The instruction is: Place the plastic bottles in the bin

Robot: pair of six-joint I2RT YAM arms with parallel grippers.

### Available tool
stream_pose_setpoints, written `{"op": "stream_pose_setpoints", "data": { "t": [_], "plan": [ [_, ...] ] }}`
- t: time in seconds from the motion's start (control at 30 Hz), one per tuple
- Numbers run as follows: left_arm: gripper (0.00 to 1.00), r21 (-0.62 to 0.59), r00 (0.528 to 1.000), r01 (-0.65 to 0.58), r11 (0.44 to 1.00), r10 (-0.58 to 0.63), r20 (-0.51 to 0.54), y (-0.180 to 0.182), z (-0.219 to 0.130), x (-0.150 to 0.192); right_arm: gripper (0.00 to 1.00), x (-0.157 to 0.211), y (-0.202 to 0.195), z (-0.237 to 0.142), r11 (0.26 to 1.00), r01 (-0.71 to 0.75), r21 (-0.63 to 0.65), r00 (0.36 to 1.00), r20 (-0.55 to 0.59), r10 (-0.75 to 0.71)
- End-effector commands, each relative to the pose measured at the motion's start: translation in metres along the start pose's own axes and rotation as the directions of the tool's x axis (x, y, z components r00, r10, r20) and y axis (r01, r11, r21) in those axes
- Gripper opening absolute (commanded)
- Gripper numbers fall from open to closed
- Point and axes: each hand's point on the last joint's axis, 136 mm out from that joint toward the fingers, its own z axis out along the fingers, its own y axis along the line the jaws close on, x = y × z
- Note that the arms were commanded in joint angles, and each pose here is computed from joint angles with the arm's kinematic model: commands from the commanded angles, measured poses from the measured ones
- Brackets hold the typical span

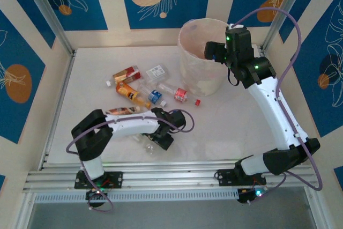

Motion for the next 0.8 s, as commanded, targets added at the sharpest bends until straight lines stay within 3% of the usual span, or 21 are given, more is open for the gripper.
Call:
{"op": "stream_pose_setpoints", "data": {
  "t": [0.0, 0.23, 0.5, 0.63, 0.77],
  "plan": [
    [0.76, -0.016, 0.999, -0.03, 0.999, 0.031, 0.024, -0.005, 0.001, -0.006, 0.99, -0.01, 0.002, -0.009, 0.999, -0.032, -0.011, 0.998, 0.046, 0.033],
    [0.68, -0.02, 0.998, -0.058, 0.998, 0.058, 0.034, -0.013, 0.009, -0.01, 0.99, -0.009, 0.002, -0.012, 0.999, -0.034, -0.016, 0.998, 0.047, 0.034],
    [0.67, -0.042, 0.997, -0.07, 0.997, 0.071, 0.038, -0.014, 0.021, -0.012, 0.99, -0.012, 0.001, -0.02, 0.999, -0.04, -0.027, 0.997, 0.062, 0.041],
    [0.56, -0.056, 0.997, -0.073, 0.996, 0.075, 0.034, -0.013, 0.024, -0.013, 0.99, -0.012, 0.001, -0.021, 0.999, -0.038, -0.029, 0.997, 0.064, 0.039],
    [0.52, -0.054, 0.996, -0.072, 0.996, 0.075, 0.056, -0.013, 0.015, -0.018, 0.99, -0.012, 0.001, -0.022, 0.999, -0.036, -0.029, 0.997, 0.064, 0.038]
  ]
}}
